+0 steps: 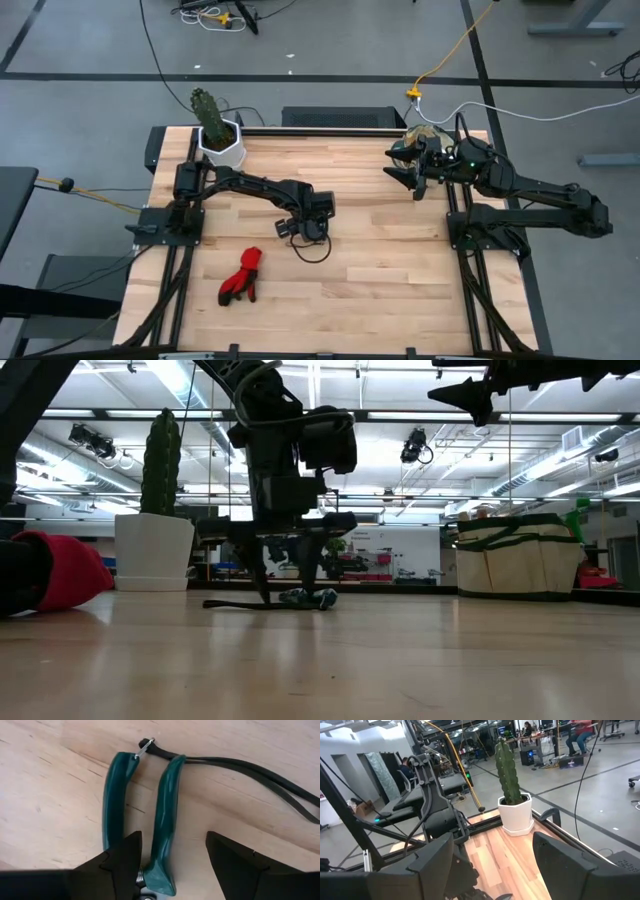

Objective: Pick & Place Garden tools in Gardening bag
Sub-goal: Put the green shear scissors into the white gardening bag

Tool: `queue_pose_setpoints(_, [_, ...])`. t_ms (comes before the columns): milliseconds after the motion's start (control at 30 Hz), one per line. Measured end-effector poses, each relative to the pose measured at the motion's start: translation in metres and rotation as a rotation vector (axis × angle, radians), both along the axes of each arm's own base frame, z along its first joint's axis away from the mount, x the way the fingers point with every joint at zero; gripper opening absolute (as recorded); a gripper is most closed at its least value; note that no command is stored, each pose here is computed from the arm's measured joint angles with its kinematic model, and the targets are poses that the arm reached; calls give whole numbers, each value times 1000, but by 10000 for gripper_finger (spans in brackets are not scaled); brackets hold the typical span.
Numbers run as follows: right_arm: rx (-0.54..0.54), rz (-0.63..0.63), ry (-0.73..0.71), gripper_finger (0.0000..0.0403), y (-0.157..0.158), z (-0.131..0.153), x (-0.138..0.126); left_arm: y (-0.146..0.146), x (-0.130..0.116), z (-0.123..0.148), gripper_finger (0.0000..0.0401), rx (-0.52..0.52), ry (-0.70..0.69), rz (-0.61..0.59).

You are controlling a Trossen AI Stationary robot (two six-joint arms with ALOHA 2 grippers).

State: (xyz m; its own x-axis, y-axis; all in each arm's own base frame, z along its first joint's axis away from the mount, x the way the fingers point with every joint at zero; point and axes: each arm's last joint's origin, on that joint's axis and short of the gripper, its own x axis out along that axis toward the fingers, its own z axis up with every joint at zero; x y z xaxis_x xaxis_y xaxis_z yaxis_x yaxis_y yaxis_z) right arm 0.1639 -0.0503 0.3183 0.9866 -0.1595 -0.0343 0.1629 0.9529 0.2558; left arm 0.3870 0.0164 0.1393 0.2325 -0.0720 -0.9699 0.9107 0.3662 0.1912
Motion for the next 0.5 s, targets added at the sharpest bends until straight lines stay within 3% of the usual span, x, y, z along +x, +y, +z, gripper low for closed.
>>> queue_pose_setpoints(500, [-4, 0, 0, 276, 0, 0, 0, 0, -3, -2, 118, -3, 34, -3])
